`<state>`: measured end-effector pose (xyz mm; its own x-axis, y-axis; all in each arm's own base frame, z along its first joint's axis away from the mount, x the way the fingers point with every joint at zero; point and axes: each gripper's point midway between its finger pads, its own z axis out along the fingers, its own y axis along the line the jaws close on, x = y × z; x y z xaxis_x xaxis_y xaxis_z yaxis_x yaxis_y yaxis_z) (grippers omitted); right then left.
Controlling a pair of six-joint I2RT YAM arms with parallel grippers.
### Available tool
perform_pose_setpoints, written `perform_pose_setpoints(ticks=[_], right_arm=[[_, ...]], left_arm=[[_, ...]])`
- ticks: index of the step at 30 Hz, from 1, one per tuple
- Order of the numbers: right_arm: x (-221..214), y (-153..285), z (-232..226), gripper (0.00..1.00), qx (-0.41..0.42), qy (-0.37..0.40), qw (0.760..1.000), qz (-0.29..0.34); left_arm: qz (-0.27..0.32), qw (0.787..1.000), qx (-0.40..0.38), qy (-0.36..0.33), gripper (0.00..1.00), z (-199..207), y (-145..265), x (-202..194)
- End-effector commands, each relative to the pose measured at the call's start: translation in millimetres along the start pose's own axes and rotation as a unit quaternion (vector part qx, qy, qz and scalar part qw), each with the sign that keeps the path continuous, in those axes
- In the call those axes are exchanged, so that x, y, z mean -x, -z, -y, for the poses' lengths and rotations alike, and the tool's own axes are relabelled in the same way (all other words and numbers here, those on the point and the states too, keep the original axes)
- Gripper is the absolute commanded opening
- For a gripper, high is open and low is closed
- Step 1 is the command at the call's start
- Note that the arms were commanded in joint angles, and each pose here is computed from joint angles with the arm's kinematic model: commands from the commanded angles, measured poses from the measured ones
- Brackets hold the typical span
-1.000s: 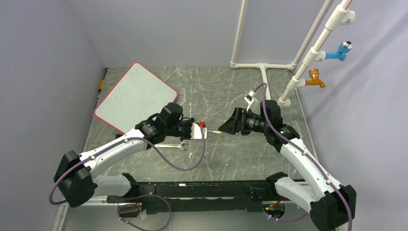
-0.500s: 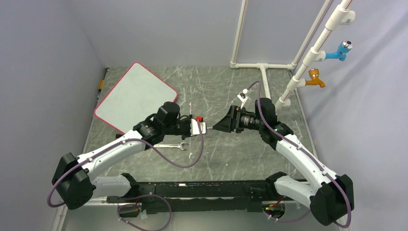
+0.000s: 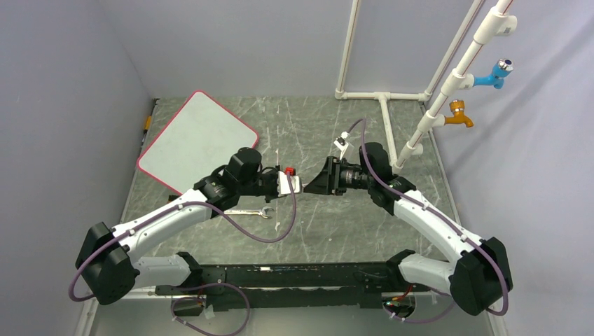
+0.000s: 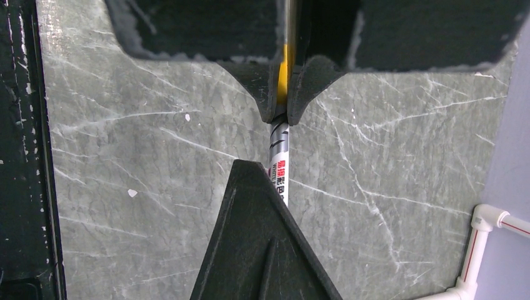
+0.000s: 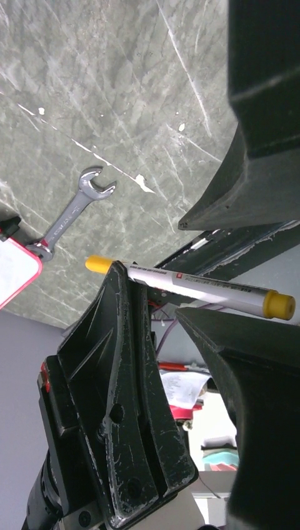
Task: Write a sentence on the whiteboard
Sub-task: Pass from the left arm to the right
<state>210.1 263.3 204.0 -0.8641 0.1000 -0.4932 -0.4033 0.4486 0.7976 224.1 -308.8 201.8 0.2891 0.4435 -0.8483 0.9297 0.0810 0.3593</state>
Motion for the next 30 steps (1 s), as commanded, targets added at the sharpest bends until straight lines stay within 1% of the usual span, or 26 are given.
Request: perform_pose_setpoints(ticks=[1,9,11,16,24,30], right_arm=[[20.3,-2.6,-20.4,0.49,0.025,0.029,0.999,0.024],[22.6,-8.5,-17.2,0.44,0.014,0.028,0.999,0.011],[24.0,-10.1,-16.4,0.42,0.011,0.027,1.000,0.008],[21.0,-14.3,-14.2,0.40,0.011,0.020,1.000,-0.006],[10.9,-14.0,-12.4,0.39,0.011,0.019,0.999,-0.023],[8.5,-12.3,-14.6,0.39,0.013,0.022,0.999,-0.025]], left_arm=[[0.023,1.000,0.004,-0.013,0.00,-2.0,4.2,16.6],[0.009,1.000,-0.005,-0.027,0.00,4.6,2.2,12.7],[0.007,1.000,-0.005,-0.027,0.00,5.6,1.7,12.3],[0.002,1.000,-0.007,-0.024,0.00,8.2,-0.5,10.9],[-0.015,1.000,-0.002,-0.023,0.00,6.9,-2.9,5.2],[-0.030,0.999,0.006,-0.022,0.00,3.7,-3.3,-0.6]])
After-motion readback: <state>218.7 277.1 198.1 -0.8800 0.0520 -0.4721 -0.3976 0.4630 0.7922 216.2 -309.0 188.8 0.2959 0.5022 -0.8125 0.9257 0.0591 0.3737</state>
